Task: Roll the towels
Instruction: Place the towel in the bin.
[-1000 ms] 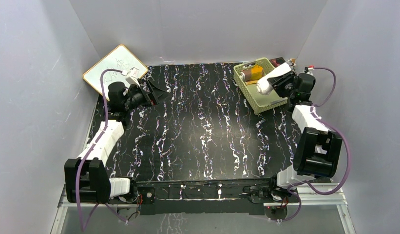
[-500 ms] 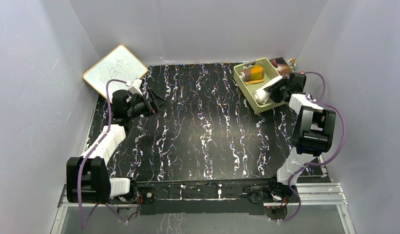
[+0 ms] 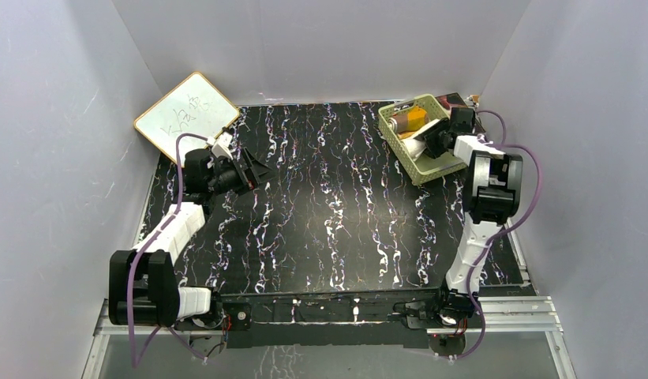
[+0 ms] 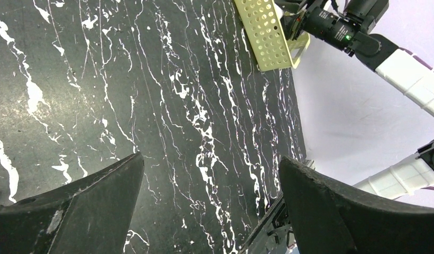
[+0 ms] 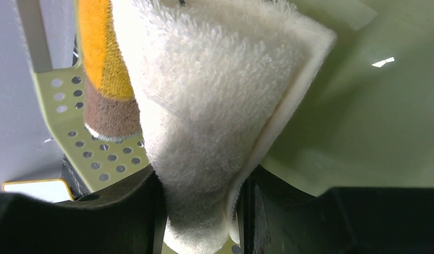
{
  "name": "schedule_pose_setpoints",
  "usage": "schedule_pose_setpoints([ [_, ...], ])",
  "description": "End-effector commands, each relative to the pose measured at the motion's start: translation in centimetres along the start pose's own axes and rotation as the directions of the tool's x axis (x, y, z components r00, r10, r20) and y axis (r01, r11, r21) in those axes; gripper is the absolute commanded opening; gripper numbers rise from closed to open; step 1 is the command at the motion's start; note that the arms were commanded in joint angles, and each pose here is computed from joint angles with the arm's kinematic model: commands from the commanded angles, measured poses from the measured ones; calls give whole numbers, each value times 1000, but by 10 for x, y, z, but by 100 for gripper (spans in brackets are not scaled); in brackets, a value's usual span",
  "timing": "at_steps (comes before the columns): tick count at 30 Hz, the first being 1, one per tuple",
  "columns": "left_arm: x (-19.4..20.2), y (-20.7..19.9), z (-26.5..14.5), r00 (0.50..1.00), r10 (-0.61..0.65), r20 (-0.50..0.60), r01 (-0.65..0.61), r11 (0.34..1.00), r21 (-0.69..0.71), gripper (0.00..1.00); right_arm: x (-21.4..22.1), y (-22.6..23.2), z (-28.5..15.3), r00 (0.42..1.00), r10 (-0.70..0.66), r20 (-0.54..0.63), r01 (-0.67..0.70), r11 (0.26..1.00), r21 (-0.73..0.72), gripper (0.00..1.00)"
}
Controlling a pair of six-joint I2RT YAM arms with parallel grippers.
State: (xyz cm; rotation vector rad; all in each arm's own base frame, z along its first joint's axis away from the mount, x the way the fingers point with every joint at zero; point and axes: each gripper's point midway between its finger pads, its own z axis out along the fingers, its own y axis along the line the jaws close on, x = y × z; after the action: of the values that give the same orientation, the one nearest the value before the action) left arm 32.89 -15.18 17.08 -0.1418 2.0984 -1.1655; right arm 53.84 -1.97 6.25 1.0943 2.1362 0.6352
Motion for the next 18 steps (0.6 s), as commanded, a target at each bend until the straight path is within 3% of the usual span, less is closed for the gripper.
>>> schedule_pose_setpoints([
  [1, 6, 2, 0, 999, -5, -32, 5, 1000, 4, 98, -17, 20, 13, 999, 13, 47, -12, 1000, -15, 42],
  [18, 3, 11, 8, 998, -3, -67, 2, 1000, -21, 98, -28, 41, 46, 992, 84, 98, -79, 995, -57, 50],
])
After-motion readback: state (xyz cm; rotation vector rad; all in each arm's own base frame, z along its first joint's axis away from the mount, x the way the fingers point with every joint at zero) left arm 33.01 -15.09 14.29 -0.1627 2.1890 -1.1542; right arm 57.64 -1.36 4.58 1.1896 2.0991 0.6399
